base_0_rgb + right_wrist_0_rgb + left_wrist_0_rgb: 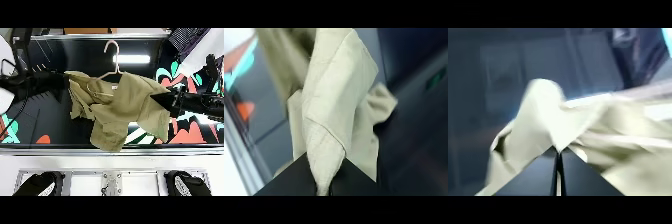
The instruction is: Fold the clothes and pants, and hang the long-sleeved shirts on hangers.
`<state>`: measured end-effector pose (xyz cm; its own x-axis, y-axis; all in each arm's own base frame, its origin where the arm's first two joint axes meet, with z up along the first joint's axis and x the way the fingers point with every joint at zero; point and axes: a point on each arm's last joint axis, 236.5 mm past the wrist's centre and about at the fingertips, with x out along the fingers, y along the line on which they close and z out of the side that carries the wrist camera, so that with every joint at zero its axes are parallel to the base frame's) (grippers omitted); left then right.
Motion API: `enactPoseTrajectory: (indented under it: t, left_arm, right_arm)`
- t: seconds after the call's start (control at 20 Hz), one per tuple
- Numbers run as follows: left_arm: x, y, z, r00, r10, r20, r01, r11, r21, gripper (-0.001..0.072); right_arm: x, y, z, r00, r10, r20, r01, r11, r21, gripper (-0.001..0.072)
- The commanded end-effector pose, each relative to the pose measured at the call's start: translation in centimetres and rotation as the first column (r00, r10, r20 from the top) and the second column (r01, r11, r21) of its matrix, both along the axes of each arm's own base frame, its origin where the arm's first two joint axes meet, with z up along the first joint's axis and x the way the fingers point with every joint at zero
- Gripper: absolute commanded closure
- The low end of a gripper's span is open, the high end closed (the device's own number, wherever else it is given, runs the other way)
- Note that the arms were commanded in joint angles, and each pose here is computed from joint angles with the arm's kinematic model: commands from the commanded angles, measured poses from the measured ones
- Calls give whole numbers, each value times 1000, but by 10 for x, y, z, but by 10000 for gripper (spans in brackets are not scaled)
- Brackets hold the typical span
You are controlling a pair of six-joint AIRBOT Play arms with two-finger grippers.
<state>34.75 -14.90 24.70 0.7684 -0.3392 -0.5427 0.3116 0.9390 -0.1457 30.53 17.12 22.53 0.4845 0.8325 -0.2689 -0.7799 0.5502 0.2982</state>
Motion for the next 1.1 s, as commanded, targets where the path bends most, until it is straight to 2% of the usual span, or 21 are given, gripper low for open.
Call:
enactPoseTrajectory:
  t: [0.0,0.2,0.3,0.45,0.65,1.0,1.05]
  left_arm:
    - [-52,-19,24,995,-54,83,55,998,-21,694]
    - [-113,-68,-4,976,-216,35,219,972,-86,693]
    - [-137,-92,-30,953,-302,-15,300,950,-85,693]
    - [-155,-114,-65,925,-369,-91,366,930,-40,693]
    - [-144,-129,-72,925,-365,-107,368,930,9,693]
    - [-126,-120,-51,947,-317,-59,321,945,59,688]
    - [-124,-114,-51,951,-302,-68,306,950,56,468]
  right_arm:
    - [13,18,20,997,-52,65,48,997,53,708]
    - [17,40,46,993,-75,96,58,985,165,708]
    - [17,47,53,991,-84,101,63,979,194,708]
    - [12,56,59,989,-62,138,33,978,204,708]
    - [8,59,78,985,-54,165,7,962,273,708]
    - [3,62,78,984,-31,178,-19,963,269,710]
    - [3,62,79,982,-30,187,-21,964,266,710]
